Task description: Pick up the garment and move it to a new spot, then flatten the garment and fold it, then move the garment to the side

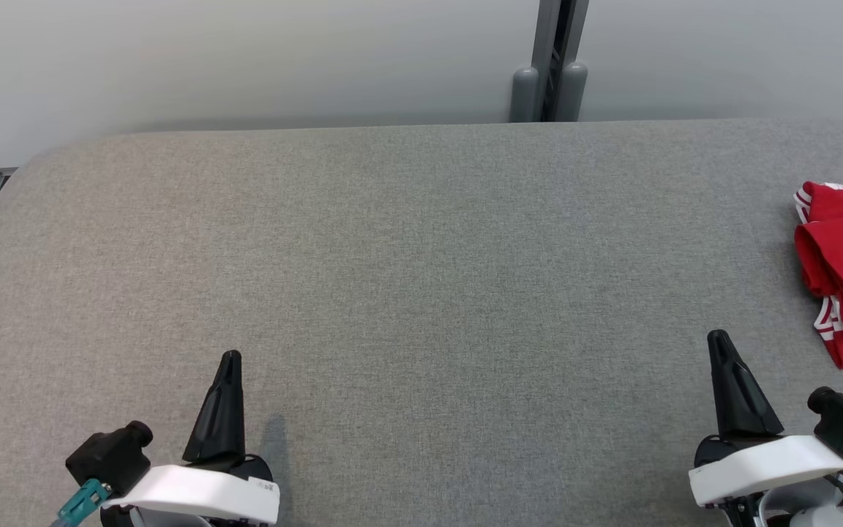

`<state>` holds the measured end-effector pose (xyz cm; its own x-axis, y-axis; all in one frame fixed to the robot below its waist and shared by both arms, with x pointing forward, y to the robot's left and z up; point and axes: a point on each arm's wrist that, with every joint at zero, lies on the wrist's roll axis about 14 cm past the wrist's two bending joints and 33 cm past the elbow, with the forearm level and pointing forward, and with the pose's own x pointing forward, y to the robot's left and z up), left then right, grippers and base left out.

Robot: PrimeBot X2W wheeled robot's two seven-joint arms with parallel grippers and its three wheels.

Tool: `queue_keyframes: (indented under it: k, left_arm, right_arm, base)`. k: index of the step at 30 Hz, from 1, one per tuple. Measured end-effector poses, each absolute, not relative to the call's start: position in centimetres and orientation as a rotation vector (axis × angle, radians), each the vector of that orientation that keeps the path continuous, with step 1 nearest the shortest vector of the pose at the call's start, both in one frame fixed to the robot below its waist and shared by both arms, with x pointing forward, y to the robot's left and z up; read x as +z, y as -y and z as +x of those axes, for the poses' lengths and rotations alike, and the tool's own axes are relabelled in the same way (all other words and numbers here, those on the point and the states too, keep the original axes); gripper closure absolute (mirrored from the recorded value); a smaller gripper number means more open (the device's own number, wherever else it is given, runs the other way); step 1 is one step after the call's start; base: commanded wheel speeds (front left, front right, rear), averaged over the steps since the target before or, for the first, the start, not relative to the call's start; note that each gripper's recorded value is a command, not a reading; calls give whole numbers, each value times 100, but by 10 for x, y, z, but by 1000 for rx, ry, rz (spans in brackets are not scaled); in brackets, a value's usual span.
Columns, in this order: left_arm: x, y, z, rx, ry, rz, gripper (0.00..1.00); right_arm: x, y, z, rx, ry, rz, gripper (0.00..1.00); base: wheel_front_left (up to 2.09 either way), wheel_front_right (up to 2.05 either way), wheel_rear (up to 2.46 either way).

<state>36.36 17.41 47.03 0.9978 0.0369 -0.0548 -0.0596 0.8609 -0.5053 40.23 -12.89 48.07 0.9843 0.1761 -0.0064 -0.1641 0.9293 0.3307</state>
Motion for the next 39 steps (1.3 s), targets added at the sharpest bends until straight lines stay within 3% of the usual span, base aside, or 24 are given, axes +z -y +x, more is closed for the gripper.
queue_keyframes:
  k: [39]
  left_arm:
    - [476, -171, 379, 61, -65, -1025, 100]
  right_arm:
    - [480, 186, 398, -6, -82, 912, 100]
  base:
    - [0, 0, 0]
